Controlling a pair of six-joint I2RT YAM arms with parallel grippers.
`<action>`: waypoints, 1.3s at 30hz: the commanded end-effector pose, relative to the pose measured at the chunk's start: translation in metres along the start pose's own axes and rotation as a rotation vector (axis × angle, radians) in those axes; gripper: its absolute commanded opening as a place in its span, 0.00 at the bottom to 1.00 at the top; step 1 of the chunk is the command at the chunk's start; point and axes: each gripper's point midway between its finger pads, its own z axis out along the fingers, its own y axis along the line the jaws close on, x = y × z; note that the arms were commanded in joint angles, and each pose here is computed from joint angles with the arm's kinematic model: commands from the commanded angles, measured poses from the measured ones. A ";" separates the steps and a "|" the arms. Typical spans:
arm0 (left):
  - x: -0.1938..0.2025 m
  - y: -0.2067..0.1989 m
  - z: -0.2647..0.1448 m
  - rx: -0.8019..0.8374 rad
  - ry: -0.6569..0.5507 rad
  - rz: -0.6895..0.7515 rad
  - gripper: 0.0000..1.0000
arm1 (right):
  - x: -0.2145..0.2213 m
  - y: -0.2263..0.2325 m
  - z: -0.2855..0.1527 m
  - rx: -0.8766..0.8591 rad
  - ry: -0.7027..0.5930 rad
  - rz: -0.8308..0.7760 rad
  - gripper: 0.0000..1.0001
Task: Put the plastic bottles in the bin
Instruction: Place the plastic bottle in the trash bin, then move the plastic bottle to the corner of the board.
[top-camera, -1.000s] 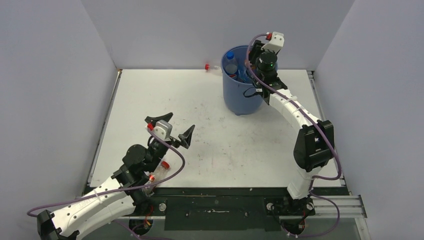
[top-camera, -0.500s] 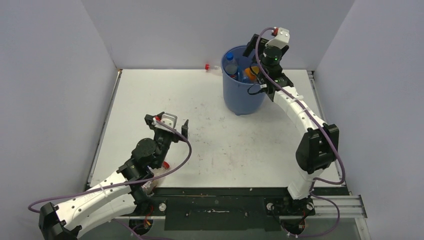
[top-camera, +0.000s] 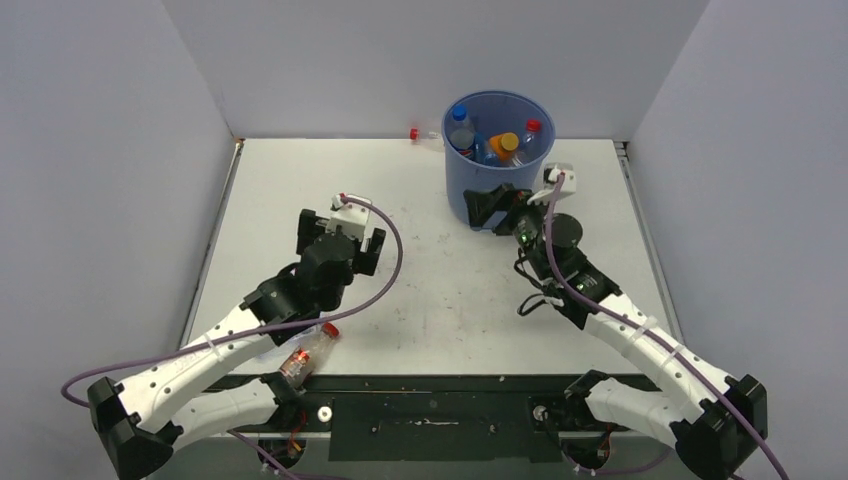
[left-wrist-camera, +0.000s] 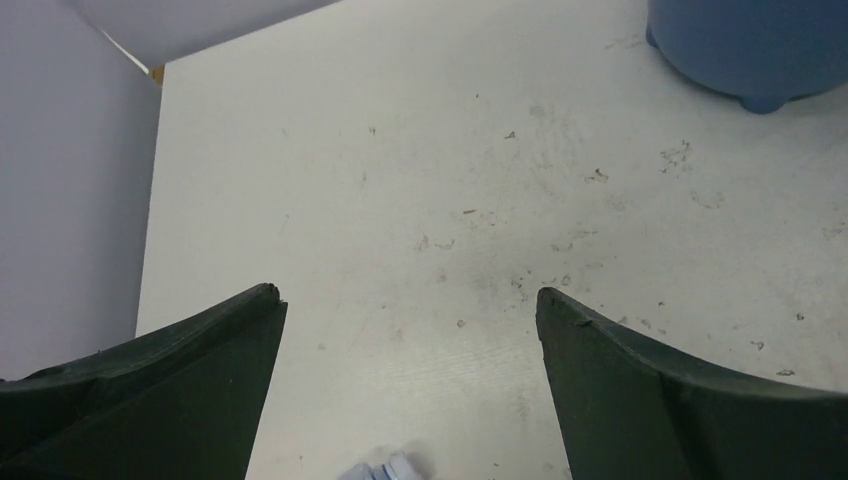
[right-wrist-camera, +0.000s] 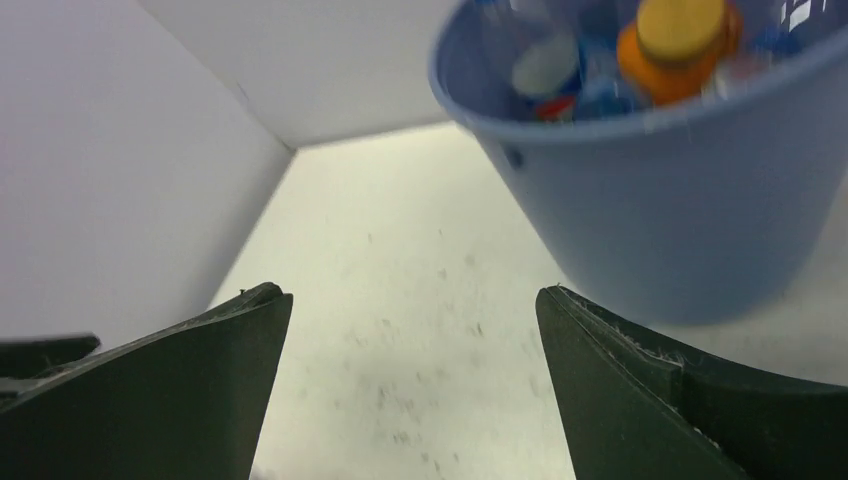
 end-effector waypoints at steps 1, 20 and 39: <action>0.065 0.011 -0.002 0.023 0.341 -0.015 0.96 | 0.066 -0.022 -0.032 -0.006 0.141 0.066 0.98; 0.187 -0.041 -0.040 -0.167 0.715 -0.317 0.96 | 0.213 -0.031 -0.081 -0.106 0.429 0.182 0.97; 0.246 -0.015 -0.042 -0.407 0.737 -0.348 0.92 | 0.207 -0.035 -0.091 -0.096 0.415 0.167 0.98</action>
